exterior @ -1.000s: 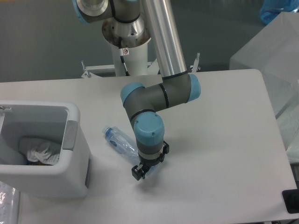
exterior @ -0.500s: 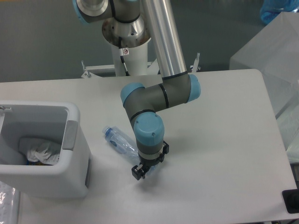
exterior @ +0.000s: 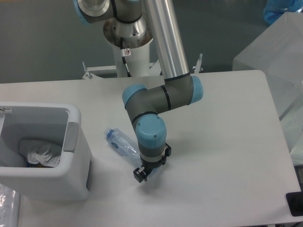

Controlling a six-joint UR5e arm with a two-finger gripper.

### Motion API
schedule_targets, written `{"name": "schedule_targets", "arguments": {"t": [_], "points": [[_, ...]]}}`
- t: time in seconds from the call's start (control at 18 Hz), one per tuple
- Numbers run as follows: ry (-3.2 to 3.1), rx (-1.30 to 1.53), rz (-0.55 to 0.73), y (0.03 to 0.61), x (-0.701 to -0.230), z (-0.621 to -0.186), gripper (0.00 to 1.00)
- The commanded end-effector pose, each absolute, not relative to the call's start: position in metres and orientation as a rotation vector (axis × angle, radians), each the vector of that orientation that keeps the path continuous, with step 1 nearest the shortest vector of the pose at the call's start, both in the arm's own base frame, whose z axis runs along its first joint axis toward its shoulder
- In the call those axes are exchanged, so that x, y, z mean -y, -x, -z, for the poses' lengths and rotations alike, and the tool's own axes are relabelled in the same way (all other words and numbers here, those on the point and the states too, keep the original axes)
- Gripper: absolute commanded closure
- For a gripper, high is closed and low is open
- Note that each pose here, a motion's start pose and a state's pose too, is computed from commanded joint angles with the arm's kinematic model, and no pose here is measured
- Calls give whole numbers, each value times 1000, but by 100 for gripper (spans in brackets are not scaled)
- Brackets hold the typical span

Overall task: Place the trash in the trash can
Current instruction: 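Lower the gripper around the bottle's middle and close on it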

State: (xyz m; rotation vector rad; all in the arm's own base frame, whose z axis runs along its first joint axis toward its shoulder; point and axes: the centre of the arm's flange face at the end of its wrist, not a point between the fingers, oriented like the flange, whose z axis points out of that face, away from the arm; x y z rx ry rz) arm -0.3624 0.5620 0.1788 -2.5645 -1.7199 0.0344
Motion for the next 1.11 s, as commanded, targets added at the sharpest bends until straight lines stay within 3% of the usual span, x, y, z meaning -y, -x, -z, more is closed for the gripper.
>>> {"name": "schedule_targets", "arguments": {"t": [0.5,1.11], "points": [[2577,1728,-30,358,-557,-174,34],[2555,1702,-39,361,-562,-193,37]]}}
